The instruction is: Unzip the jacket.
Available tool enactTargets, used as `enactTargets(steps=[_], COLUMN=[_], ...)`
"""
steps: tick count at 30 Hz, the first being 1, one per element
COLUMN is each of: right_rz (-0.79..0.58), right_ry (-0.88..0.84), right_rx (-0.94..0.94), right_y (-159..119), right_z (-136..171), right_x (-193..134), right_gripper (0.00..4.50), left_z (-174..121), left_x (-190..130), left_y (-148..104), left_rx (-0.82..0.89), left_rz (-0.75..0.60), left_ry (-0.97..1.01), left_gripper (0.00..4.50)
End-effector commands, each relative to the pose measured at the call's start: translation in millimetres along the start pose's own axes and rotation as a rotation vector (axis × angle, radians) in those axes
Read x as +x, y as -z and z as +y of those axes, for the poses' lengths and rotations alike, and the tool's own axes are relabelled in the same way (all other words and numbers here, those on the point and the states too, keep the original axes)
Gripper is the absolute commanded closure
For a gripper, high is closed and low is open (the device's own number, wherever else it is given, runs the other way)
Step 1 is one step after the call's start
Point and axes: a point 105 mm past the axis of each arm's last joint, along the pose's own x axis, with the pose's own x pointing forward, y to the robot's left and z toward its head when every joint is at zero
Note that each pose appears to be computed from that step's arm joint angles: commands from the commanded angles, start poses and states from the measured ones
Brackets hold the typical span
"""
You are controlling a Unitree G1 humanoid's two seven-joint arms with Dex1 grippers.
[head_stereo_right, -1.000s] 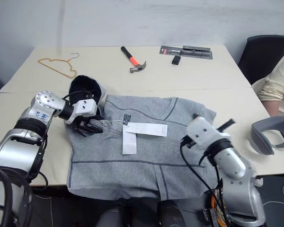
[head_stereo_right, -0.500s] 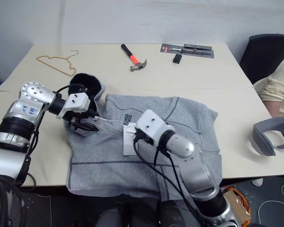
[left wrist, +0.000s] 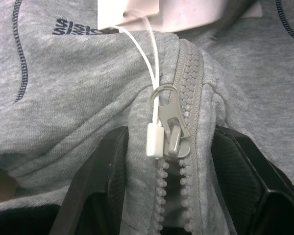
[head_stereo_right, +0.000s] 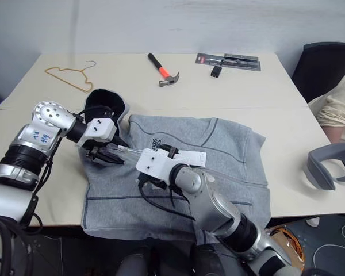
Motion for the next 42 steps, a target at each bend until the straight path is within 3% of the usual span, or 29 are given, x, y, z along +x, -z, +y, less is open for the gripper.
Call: enactTargets(steps=[1, 4, 8, 12, 19, 25, 29, 36, 42], right_rz=[-0.003, 0.049, -0.079, -0.16, -0.034, 0.093, 0.104, 0.052, 0.057], right_ry=[0.058, 0.093, 0.062, -0.095, -0.12, 0.039, 0.192, 0.247, 0.231], right_rx=[-0.087, -0.109, 0.149, 0.125, -0.107, -0.302, -0.264, -0.097, -0.12], right_y=[-0.8, 14.2, -14.6, -38.4, -13.4, 20.7, 22.4, 16.5, 25.1], right_z=[-5.7, -15.3, -7.1, 22.7, 39.6, 2.9, -34.0, -44.0, -38.9], right_x=[1.7, 2.5, -6.1, -7.4, -2.0, -16.3, -31.5, -24.8, -3.8], right_gripper=[0.07, 0.07, 0.07, 0.07, 0.07, 0.07, 0.07, 0.07, 0.07], left_z=[-2.6, 0.2, -4.1, -6.7, -6.2, -3.6, -1.1, 4.8, 7.1], left_x=[-7.1, -6.9, -2.9, -2.8, -2.8, -4.1, -2.8, 0.6, 4.0], left_y=[-11.1, -12.8, -8.3, -1.5, -1.1, -0.2, -1.2, -8.6, -13.8], left_rx=[0.039, 0.041, 0.051, 0.046, 0.047, 0.05, 0.05, 0.06, 0.066], left_rz=[-0.011, -0.015, -0.011, 0.005, 0.008, 0.02, 0.015, -0.013, -0.035], left_ry=[0.081, 0.076, 0.088, 0.09, 0.091, 0.087, 0.082, 0.068, 0.063], left_gripper=[1.88, 1.88, 1.88, 1.88, 1.88, 1.88, 1.88, 1.88, 1.88])
